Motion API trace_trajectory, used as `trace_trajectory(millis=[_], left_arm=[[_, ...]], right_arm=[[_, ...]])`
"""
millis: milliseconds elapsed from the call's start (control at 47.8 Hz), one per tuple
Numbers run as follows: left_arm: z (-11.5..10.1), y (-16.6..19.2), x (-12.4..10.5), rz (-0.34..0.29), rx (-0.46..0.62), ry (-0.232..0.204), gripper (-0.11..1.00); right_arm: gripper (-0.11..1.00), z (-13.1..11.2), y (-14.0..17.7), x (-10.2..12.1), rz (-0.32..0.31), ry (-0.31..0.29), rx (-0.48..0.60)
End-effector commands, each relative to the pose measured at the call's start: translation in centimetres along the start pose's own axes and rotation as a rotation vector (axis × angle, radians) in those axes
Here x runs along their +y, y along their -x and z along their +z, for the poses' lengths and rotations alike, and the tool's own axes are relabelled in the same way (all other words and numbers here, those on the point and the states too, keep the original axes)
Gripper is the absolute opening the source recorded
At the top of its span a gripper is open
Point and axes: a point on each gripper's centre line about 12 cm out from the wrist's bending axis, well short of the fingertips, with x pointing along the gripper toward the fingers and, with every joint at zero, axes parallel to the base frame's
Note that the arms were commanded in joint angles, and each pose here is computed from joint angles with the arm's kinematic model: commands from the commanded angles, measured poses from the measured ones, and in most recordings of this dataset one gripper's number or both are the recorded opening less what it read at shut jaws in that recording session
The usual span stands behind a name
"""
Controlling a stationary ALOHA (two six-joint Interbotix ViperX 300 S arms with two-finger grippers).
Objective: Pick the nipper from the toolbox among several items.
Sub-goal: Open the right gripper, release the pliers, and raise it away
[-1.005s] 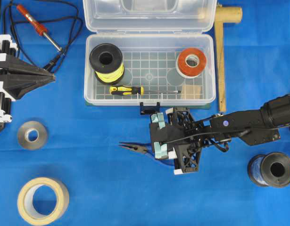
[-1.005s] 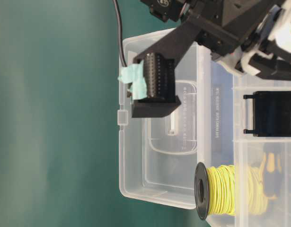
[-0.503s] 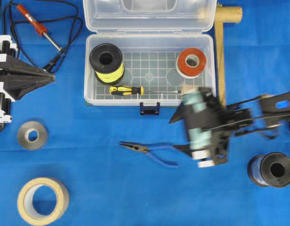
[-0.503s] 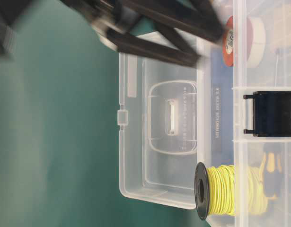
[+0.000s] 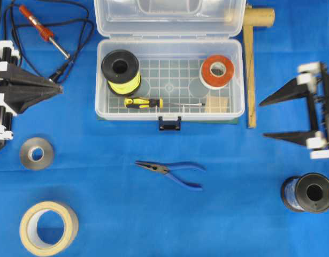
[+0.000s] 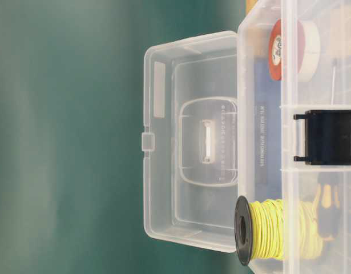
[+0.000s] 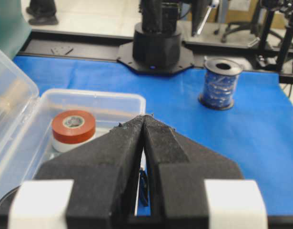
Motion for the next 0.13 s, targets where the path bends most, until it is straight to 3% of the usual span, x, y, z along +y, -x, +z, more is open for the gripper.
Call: trace_trajectory(millis=[0, 105], left_arm=[[0.5, -0.1, -0.1, -0.005, -0.02, 0.0, 0.0], [0.5, -0.1, -0.2, -0.008, -0.02, 0.0, 0.0]], right_arm=[[0.75, -0.3, 1.2, -0.3, -0.002, -0.006, -0.056], [0.74, -1.5, 2.0, -0.7, -0.006, -0.012, -0.082]])
